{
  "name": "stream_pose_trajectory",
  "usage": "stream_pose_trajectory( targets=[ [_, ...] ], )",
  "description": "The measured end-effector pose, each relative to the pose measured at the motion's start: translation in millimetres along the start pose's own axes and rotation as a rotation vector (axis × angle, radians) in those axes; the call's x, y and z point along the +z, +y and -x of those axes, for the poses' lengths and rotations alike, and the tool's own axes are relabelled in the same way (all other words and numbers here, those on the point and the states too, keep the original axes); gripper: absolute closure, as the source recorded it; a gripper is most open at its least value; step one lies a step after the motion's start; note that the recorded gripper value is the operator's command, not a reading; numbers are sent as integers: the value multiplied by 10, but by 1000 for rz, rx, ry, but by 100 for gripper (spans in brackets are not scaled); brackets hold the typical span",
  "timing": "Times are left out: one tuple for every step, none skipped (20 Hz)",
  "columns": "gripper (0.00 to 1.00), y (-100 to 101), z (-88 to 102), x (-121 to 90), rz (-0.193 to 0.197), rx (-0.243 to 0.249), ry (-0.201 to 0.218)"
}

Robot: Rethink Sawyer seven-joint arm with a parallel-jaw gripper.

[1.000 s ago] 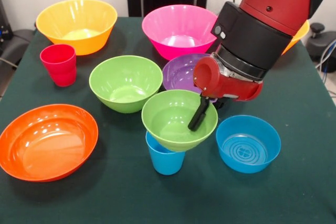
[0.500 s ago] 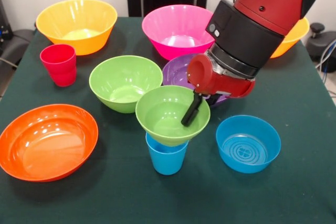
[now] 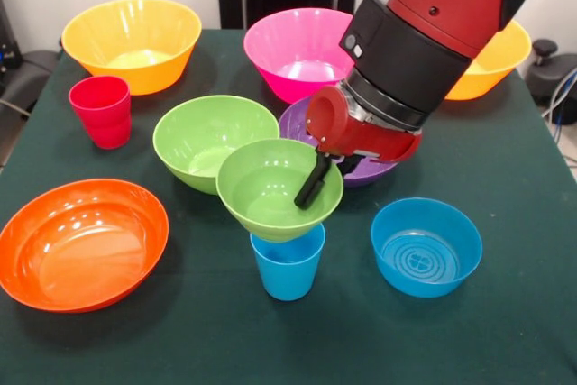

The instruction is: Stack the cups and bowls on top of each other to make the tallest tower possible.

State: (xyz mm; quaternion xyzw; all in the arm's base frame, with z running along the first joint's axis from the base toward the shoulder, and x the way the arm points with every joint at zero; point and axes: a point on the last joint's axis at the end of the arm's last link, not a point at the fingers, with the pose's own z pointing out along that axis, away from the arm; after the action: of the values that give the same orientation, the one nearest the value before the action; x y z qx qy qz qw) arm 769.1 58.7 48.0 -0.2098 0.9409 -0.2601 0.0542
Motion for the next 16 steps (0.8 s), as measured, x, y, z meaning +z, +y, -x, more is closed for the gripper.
stream_pose_trajectory(
  targets=[
    [100,1,-8,5,0,0,1],
    [100,3,-15,9,0,0,3],
    [100,7,-25,14,1,0,5],
    [100,9,-30,17,2,0,6],
    [100,10,-32,18,2,0,6],
    [100,14,-41,24,2,0,8],
    [100,16,-44,29,2,-1,7],
    [100,16,-46,32,1,-1,5],
    [100,17,-47,35,1,-1,3],
    [100,17,-46,37,0,-1,0],
    [100,18,-47,41,-1,-1,-4],
    [100,19,-47,45,-2,-1,-7],
    [100,19,-48,49,-3,-1,-10],
    [100,20,-48,52,-4,-1,-13],
    [100,21,-49,54,-4,-1,-14],
    [100,24,-54,60,-4,-1,-16]
  ],
)
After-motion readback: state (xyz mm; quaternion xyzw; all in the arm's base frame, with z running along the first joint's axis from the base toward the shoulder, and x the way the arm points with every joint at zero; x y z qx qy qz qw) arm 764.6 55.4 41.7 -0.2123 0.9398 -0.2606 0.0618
